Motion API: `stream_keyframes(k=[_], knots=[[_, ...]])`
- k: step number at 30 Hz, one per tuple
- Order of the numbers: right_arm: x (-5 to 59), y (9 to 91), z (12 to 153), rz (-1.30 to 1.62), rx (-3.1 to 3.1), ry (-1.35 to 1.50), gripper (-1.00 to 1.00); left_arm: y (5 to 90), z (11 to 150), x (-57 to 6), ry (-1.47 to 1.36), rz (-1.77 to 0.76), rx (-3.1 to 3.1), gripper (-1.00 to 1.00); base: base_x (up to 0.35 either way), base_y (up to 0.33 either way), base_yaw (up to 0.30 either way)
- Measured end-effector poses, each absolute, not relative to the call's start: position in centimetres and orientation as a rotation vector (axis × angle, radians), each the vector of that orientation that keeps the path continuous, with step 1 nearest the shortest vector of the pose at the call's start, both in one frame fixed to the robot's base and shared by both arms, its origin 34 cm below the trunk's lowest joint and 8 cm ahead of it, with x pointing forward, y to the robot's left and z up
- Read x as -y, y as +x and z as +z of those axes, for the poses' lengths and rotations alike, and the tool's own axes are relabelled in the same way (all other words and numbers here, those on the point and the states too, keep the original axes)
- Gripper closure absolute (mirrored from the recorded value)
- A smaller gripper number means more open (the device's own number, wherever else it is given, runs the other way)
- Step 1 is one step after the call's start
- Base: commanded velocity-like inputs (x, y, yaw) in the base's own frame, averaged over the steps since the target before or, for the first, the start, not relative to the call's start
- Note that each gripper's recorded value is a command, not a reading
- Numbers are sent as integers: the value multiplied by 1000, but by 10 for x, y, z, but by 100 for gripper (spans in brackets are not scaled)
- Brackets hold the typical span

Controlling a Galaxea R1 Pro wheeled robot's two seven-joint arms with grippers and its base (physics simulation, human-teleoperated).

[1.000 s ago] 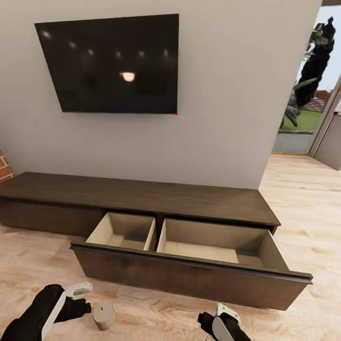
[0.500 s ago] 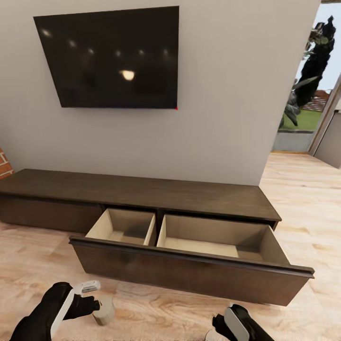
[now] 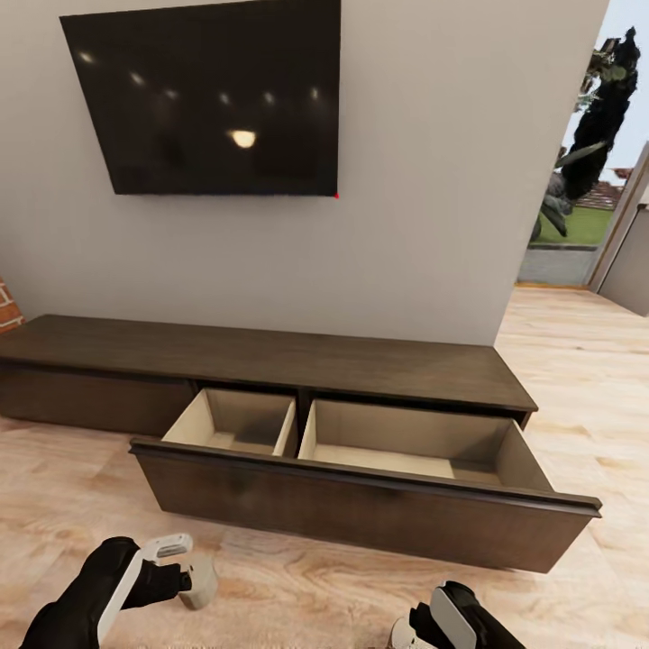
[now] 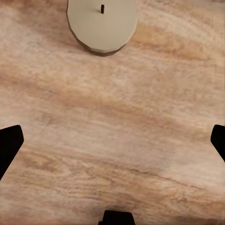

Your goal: Place each of the two pumpkins and all three candles from the living room inside a cabinet in the living room (use any cabinet), then make sure every cabinet is closed, and position the cauldron so it is next to a table in the living room.

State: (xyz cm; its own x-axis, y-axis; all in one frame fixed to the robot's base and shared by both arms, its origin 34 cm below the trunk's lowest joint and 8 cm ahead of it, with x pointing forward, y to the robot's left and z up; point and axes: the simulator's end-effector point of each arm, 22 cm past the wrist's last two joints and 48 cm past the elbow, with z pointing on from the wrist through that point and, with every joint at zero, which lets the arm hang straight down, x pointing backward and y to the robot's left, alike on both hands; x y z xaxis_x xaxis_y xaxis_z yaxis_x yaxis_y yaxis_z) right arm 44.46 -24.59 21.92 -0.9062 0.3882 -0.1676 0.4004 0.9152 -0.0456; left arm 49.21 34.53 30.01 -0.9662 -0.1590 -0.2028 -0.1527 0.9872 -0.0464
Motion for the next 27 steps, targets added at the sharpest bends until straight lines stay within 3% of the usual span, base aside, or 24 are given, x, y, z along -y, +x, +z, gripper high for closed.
stream_keyframes(k=[27], knots=[[224, 434, 190, -37, -2977, 503, -100, 474, 266, -347, -242, -36, -3005, -100, 0, 0, 0]])
